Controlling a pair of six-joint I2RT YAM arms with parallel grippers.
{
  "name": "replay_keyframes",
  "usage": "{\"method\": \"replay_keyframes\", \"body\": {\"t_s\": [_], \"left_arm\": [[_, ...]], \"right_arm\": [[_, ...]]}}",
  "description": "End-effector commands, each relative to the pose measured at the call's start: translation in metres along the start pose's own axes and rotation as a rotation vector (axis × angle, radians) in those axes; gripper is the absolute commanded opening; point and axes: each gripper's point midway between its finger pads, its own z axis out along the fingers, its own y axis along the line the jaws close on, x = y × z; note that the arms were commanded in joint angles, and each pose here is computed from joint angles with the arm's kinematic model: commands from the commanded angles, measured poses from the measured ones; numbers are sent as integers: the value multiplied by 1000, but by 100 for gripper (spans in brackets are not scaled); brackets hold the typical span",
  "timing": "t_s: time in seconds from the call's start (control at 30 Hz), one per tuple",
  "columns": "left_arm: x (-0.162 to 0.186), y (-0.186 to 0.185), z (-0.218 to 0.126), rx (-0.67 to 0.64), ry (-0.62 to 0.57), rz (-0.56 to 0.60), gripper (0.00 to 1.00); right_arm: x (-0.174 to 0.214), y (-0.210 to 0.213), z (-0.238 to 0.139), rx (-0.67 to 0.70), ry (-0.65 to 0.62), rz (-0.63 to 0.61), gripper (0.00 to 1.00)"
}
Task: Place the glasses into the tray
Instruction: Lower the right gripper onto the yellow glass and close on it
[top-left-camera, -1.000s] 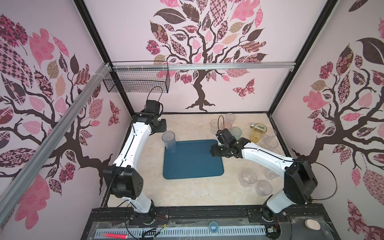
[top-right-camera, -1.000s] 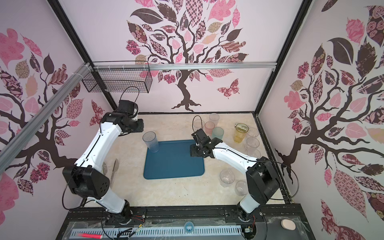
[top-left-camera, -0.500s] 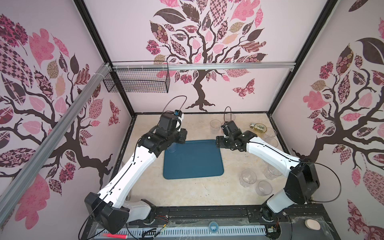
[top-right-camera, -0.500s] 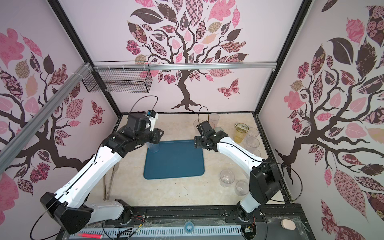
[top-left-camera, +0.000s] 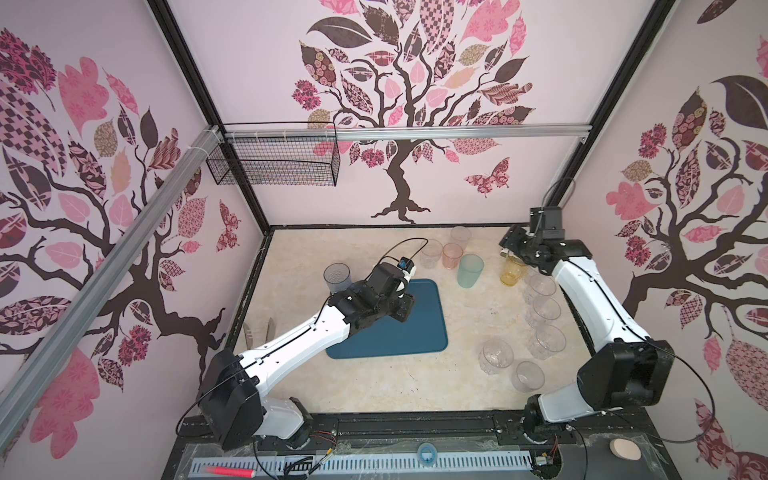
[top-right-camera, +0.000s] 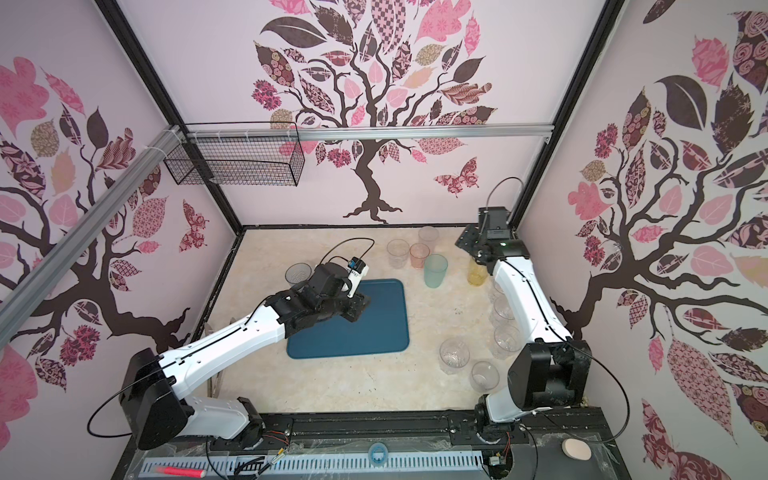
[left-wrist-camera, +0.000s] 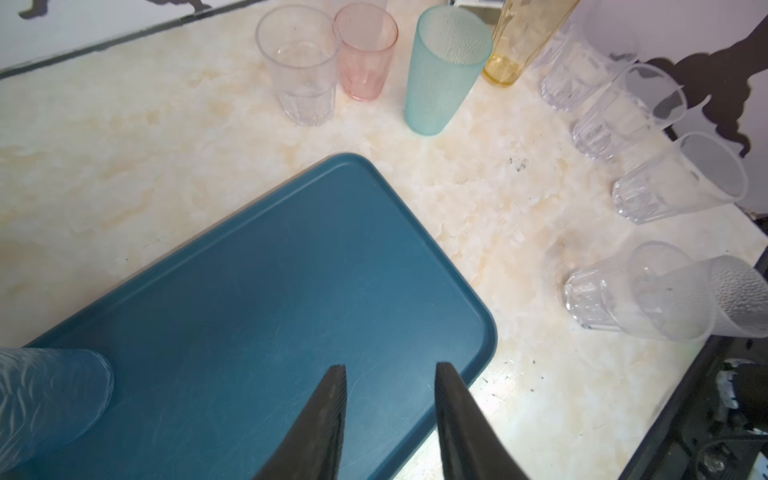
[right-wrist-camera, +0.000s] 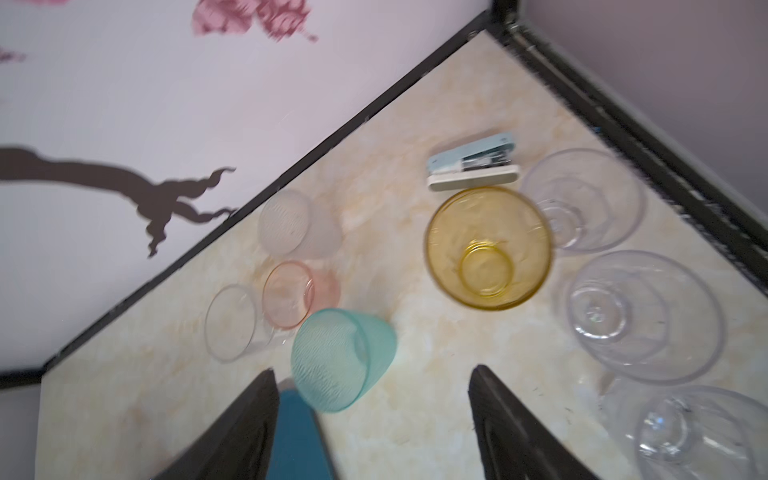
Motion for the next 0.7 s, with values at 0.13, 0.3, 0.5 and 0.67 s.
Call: {"method": "replay_keyframes", "body": {"t_s": [0.13,0.3,0.5,0.67], "left_arm": [[34,4,25,-5,90,56,40],[48,9,30,-30,159,56,40],[49,12,31,-45,162,67,41],[50,13,32,-51,167,66,42]], "right_arm": [[-56,-9,-11,56,-124,69,74],[-41,-16,40,123,-14,21,69],[-10,-24,78,143,97,-9,64],[10,-31,97,170,158,-66,62]]}}
